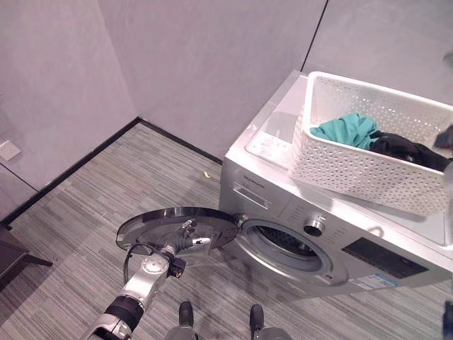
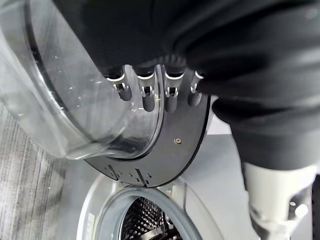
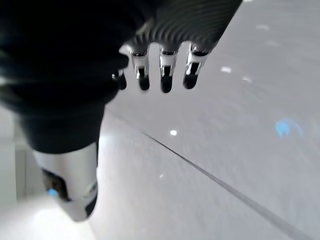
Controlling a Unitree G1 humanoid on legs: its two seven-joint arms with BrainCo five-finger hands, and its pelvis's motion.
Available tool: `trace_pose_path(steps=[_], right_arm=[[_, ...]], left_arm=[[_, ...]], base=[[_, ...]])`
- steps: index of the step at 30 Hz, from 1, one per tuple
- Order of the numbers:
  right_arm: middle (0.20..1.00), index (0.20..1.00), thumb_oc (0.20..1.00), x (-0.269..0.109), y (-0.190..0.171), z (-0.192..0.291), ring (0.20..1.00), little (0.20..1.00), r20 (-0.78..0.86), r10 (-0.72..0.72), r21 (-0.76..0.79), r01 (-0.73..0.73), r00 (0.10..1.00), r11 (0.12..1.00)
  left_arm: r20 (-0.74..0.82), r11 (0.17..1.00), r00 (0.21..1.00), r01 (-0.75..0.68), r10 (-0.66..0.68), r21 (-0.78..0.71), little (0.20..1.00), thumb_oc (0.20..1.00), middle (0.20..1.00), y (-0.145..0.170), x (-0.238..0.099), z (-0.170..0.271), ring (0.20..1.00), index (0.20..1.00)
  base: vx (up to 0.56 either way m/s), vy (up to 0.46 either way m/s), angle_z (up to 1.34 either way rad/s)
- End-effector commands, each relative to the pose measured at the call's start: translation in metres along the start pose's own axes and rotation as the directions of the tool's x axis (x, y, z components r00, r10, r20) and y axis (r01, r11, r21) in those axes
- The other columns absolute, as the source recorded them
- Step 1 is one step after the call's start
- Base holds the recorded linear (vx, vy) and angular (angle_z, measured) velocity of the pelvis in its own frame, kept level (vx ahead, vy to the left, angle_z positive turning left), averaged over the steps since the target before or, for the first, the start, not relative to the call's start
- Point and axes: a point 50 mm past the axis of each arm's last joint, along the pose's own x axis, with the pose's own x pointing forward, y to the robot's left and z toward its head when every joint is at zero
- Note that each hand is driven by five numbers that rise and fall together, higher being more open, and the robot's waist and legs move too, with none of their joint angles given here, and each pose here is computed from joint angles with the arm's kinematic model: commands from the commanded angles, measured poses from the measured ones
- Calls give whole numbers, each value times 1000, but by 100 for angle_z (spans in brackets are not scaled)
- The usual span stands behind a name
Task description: Grab the laundry basket,head to the washer,open it,put in the laundry and shut it.
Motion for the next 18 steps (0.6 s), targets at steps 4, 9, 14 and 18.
trace_pose_path(steps=[4,9,14,18], right_arm=[[1000,1000,1000,50,-6,-6,1000,1000,-160,164,-242,-200,973,949],[1000,1000,1000,73,3,-18,1000,1000,-338,307,-383,-428,890,818],[1000,1000,1000,68,23,-53,1000,1000,-556,373,-414,-637,743,650],[1000,1000,1000,48,43,-82,1000,1000,-657,397,-367,-732,641,574]], left_arm=[[-24,998,1000,5,-3,62,1000,1000,1000,14,2,1,1000,1000],[-72,998,997,37,-33,58,1000,1000,1000,13,-2,-12,1000,1000],[-95,996,993,77,-73,40,1000,1000,1000,9,-5,-21,1000,1000],[-108,995,990,89,-85,38,1000,1000,1000,6,-4,-23,1000,1000]], base=[[11,-66,1],[5,-16,1],[0,0,0],[1,0,-1]])
